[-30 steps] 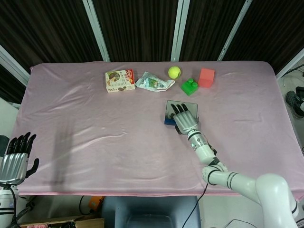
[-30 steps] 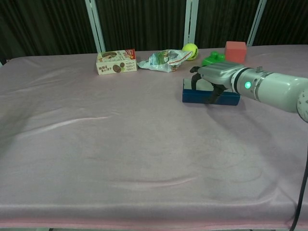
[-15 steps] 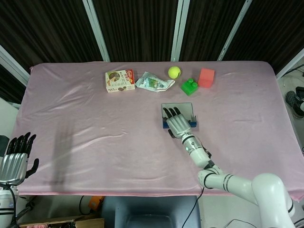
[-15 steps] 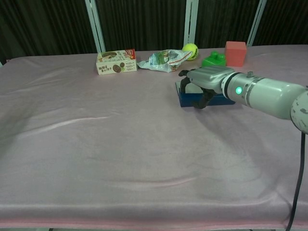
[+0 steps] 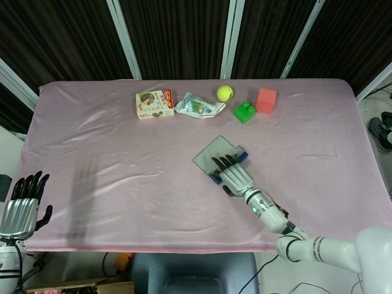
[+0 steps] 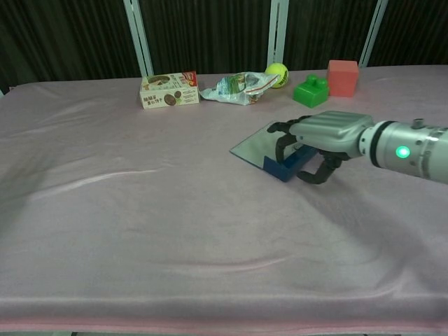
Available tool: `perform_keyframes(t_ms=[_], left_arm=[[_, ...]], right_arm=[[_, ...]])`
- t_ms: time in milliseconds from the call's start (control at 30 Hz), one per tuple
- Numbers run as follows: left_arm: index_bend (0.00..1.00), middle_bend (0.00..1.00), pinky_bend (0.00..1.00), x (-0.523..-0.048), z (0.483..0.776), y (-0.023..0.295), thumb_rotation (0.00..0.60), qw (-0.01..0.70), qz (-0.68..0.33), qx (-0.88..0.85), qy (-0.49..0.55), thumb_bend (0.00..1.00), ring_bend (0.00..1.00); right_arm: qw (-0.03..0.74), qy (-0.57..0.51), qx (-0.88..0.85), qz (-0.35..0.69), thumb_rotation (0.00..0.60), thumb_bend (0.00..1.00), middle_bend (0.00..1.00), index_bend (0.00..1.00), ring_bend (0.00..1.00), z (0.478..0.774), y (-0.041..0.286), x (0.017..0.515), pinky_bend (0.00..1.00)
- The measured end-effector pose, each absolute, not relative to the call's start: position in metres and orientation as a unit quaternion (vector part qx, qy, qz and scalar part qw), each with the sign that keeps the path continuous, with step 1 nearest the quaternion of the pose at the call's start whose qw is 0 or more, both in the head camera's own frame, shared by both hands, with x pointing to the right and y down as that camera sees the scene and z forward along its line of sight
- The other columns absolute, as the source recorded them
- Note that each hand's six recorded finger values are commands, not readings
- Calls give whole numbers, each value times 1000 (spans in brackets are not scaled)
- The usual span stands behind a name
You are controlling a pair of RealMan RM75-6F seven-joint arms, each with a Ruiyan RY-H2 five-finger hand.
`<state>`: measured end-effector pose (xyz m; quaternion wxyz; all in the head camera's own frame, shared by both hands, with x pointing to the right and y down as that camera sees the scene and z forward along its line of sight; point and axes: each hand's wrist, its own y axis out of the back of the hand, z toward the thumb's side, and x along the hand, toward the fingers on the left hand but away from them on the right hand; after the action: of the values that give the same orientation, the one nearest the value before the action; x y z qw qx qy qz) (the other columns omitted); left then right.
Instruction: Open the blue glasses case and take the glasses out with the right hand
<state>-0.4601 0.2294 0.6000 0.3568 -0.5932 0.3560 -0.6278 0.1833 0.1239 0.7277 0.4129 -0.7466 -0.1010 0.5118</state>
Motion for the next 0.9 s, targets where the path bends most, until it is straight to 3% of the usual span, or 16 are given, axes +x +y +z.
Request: perform_keyframes(t_ms=[433,667,900], left_arm=[[0,0,53,-454,603,232,600,365,-630,-593,343,412,0],[0,0,52,-452,608,232,600,364,-636,-591,338,413,0],[0,0,53,-453,608,232,600,362,-637,-590,339,412,0]], right_arm=[[411,-88,-727,543,600,583,58,475,26,703,161,286,0],[426,-98,-694,572,600,584,58,475,26,713,139,318,0],[443,-115,-665,591,600,584,59,475,26,731,104,309,0]])
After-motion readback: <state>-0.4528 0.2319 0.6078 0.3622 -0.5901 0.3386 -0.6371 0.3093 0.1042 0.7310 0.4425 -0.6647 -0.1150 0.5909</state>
